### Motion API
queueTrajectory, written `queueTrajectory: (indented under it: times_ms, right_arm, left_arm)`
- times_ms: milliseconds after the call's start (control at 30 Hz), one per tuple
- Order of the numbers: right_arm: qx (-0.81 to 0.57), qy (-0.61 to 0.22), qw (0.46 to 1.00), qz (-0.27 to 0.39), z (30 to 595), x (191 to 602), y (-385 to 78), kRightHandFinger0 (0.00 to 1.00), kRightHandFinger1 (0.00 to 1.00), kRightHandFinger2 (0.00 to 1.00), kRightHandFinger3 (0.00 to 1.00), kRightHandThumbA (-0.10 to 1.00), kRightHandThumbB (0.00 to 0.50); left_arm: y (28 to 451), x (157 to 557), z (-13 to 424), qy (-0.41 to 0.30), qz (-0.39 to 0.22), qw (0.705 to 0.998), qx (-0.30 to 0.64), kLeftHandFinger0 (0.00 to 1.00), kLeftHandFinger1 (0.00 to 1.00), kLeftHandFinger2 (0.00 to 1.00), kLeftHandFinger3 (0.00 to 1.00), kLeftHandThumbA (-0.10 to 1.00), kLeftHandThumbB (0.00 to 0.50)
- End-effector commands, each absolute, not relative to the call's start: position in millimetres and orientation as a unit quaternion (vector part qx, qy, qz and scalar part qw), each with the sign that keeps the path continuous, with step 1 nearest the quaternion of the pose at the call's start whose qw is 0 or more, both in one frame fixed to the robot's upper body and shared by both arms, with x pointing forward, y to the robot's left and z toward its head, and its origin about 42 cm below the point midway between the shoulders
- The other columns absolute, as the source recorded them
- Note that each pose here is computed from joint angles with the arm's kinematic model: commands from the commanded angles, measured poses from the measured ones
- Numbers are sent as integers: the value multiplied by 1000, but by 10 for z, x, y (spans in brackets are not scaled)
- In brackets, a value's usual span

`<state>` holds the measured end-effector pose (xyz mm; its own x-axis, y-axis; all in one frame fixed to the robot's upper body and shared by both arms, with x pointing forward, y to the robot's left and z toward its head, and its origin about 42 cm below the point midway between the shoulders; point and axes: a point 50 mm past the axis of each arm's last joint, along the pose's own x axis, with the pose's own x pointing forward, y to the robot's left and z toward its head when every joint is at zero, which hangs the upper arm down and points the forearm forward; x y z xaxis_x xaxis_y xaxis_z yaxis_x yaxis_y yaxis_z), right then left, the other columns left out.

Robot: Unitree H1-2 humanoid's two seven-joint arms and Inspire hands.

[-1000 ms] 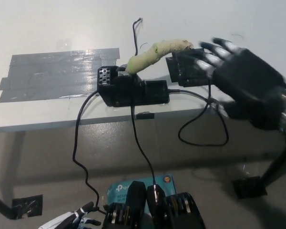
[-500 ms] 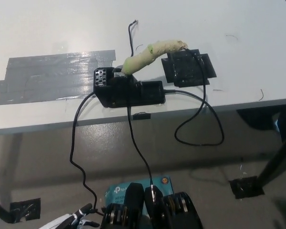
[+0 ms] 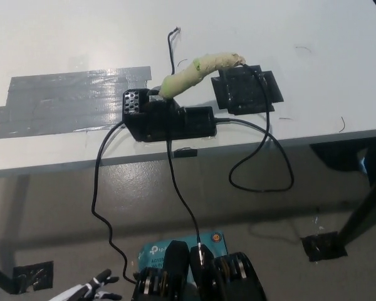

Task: The robot uses its right hand to grab and lift the soldering gun kept on the middle of the table and puts it in its base

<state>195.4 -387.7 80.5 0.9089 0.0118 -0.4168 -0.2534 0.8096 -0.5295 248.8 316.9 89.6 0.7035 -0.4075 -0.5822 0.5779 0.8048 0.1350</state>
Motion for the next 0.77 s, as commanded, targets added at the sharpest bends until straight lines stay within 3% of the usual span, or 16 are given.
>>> queueTrajectory:
  times_ms: [0, 233, 400, 733]
  right_arm:
    - [-296, 102, 949, 34, 988, 2072, -3940, 1000, 1000, 1000, 1000, 173, 293]
    - [-311, 100, 943, 65, 1055, 2172, -3879, 1000, 1000, 1000, 1000, 175, 301]
    - [-297, 94, 948, 70, 1085, 2259, -3818, 1000, 1000, 1000, 1000, 222, 311]
    - [-282, 95, 952, 76, 1049, 2331, -3743, 1000, 1000, 1000, 1000, 198, 297]
  left_arm:
    - [3291, 2509, 932, 275, -248, 919, 133, 1000, 880, 877, 1000, 1000, 500]
    - [3286, 2503, 913, 272, -228, 927, 119, 1000, 921, 912, 1000, 1000, 497]
    - [3306, 2472, 952, 260, -205, 937, 113, 1000, 989, 997, 1000, 1000, 410]
    - [3403, 2430, 949, 264, -183, 941, 109, 1000, 994, 1000, 1000, 1000, 367]
